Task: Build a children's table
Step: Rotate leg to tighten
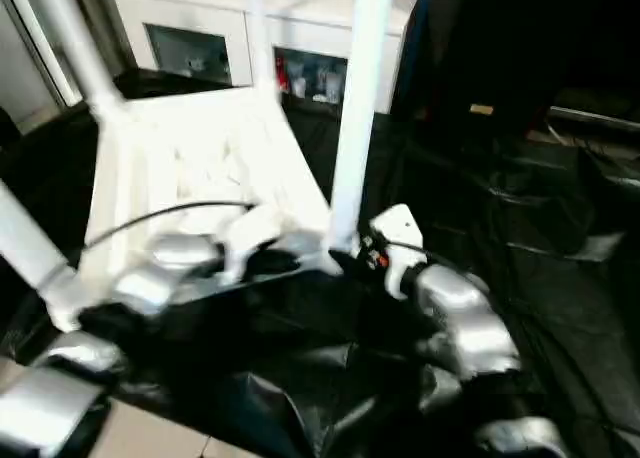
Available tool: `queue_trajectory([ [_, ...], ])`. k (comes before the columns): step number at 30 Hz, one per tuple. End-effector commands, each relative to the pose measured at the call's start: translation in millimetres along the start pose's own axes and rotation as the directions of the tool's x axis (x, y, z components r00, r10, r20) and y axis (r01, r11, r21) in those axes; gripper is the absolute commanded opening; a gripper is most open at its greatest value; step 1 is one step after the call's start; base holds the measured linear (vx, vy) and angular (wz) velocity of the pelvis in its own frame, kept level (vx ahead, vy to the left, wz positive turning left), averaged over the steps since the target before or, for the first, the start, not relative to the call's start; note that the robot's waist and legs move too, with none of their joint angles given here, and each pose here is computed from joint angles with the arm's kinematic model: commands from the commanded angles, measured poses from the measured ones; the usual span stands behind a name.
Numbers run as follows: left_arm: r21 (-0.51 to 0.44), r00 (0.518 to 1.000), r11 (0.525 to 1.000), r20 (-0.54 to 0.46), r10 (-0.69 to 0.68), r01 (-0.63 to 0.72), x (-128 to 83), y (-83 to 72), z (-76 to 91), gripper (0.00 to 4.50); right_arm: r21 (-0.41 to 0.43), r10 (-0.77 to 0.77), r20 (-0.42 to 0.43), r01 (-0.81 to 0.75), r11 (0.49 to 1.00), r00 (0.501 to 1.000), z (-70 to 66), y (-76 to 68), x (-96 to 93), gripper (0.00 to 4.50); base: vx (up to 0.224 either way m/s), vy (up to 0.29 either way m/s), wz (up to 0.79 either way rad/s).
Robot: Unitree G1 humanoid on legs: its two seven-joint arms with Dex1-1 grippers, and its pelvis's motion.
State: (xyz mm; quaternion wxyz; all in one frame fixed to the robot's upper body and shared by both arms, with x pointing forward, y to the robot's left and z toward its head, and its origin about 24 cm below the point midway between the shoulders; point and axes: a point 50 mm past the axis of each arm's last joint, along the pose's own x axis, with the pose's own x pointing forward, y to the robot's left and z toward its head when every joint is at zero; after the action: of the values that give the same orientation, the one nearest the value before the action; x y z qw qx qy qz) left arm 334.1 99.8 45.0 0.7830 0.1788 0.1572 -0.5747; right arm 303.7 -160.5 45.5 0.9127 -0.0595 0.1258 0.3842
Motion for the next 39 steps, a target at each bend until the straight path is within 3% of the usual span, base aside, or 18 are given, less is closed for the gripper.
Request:
queue_trajectory([
  [1, 0.018, 0.990, 0.991, 0.025, -0.136, 0.136, 1, -13.9, -1.7, 0.00, -0.020, 0.086, 0.000, -0.086, 0.996, 0.996, 3.6, 5.9, -1.3, 3.30, 0.000, 0.000, 0.00],
  [2, 0.023, 0.981, 0.981, 0.012, -0.195, 0.195, -6, -17.3, -4.8, 0.00, -0.033, 0.131, -0.021, -0.132, 0.991, 0.991, 2.2, 6.8, -4.7, 3.30, 0.000, 0.000, 0.00],
  [8, 0.042, 0.981, 0.980, -0.006, -0.196, 0.196, -13, -16.7, -6.0, 0.00, -0.033, 0.193, -0.072, -0.196, 0.980, 0.979, -5.0, 13.5, -4.0, 3.30, 0.000, 0.000, 0.00],
  [18, 0.033, 0.980, 0.980, 0.004, -0.198, 0.198, -17, -17.7, -6.4, 0.00, -0.011, 0.247, -0.078, -0.248, 0.969, 0.966, -6.5, 18.6, -2.4, 2.74, 0.000, 0.000, 0.00],
  [25, 0.019, 0.985, 0.985, 0.008, -0.173, 0.173, -18, -16.6, -7.3, 0.00, 0.011, 0.247, -0.068, -0.247, 0.969, 0.967, -8.3, 20.5, -1.4, 2.69, 0.000, 0.000, 0.00],
  [29, -0.034, 0.999, 0.998, -0.003, -0.047, 0.046, -10, -8.1, -8.5, 0.00, 0.066, 0.077, -0.048, -0.073, 0.995, 0.996, -15.8, 14.7, 6.2, 2.69, 0.000, 0.000, 0.00],
  [31, -0.060, 0.993, 0.992, -0.042, 0.106, -0.109, 2, 0.0, -9.1, 0.00, 0.106, -0.121, -0.064, 0.127, 0.986, 0.991, -25.9, 12.1, 16.2, 2.68, 0.000, 0.000, 0.00],
  [34, -0.065, 0.991, 0.990, -0.048, 0.126, -0.129, 4, 0.7, -9.0, 0.00, 0.109, -0.155, -0.067, 0.161, 0.981, 0.986, -27.0, 12.1, 18.0, 2.68, 0.000, 0.000, 0.00],
  [35, -0.089, 0.979, 0.976, -0.062, 0.194, -0.199, 15, 2.1, -4.9, 0.00, 0.144, -0.274, -0.092, 0.286, 0.948, 0.957, -31.3, 14.0, 25.5, 2.68, 0.000, 0.000, 0.00],
  [39, -0.117, 0.960, 0.954, -0.077, 0.268, -0.275, 36, 0.1, 4.2, 0.00, 0.148, -0.397, -0.128, 0.414, 0.898, 0.909, -36.2, 24.2, 40.4, 2.68, 0.000, 0.000, 0.00],
])
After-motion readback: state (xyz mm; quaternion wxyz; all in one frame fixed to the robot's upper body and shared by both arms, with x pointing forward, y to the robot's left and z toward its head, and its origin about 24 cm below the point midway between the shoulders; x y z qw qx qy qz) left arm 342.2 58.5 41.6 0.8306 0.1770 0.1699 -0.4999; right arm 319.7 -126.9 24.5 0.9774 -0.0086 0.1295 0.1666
